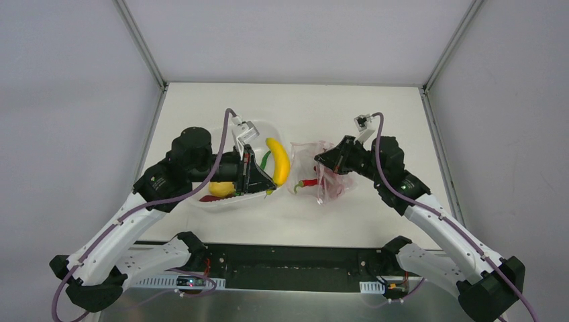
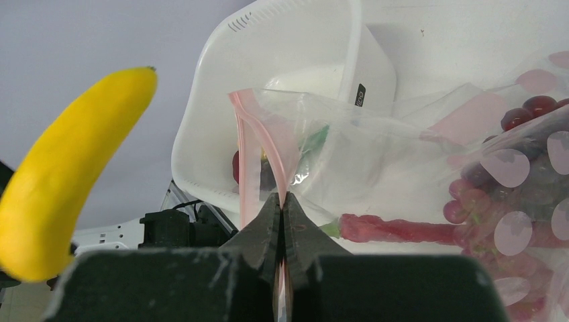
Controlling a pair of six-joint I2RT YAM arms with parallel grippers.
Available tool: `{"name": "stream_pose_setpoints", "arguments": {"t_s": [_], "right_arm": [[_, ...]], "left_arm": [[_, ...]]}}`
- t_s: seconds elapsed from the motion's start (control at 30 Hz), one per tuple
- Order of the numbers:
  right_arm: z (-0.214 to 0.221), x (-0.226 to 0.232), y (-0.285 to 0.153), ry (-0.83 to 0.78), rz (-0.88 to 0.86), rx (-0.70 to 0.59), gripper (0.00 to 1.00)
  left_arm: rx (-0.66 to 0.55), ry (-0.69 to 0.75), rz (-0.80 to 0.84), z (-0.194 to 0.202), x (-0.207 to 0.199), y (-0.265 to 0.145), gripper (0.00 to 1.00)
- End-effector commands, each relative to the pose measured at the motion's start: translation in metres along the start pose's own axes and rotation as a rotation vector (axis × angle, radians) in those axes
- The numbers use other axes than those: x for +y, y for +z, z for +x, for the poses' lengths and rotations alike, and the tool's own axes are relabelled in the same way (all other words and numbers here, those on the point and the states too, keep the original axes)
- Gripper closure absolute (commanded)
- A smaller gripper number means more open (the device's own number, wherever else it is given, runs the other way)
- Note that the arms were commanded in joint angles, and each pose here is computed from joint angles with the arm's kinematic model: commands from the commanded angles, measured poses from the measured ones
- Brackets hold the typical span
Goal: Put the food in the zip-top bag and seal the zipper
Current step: Place the fake fruit in the zipper food storage bag.
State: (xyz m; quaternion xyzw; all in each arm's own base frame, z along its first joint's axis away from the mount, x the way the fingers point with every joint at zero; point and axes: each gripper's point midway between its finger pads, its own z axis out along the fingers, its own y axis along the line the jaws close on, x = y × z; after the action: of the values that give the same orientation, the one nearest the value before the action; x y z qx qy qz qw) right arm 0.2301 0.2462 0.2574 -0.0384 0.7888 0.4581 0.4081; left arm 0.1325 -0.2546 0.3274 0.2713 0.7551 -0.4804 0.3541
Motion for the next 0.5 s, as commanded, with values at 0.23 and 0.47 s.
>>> {"name": "stream_pose_setpoints", "arguments": {"t_s": [0.23,0.47], "right_arm": [[-0.028,0.030,-0.004,-0.039,-0.083,-0.074,1.00],[-0.029,0.032,-0.007,-0.037,-0.091,-0.078,1.00]], "left_arm": [[0.277,0.204,0.308,0.048,-0.062,-0.011,1.00],[0.324,0.245,0.407,0.052,-0.073,0.000,1.00]]}}
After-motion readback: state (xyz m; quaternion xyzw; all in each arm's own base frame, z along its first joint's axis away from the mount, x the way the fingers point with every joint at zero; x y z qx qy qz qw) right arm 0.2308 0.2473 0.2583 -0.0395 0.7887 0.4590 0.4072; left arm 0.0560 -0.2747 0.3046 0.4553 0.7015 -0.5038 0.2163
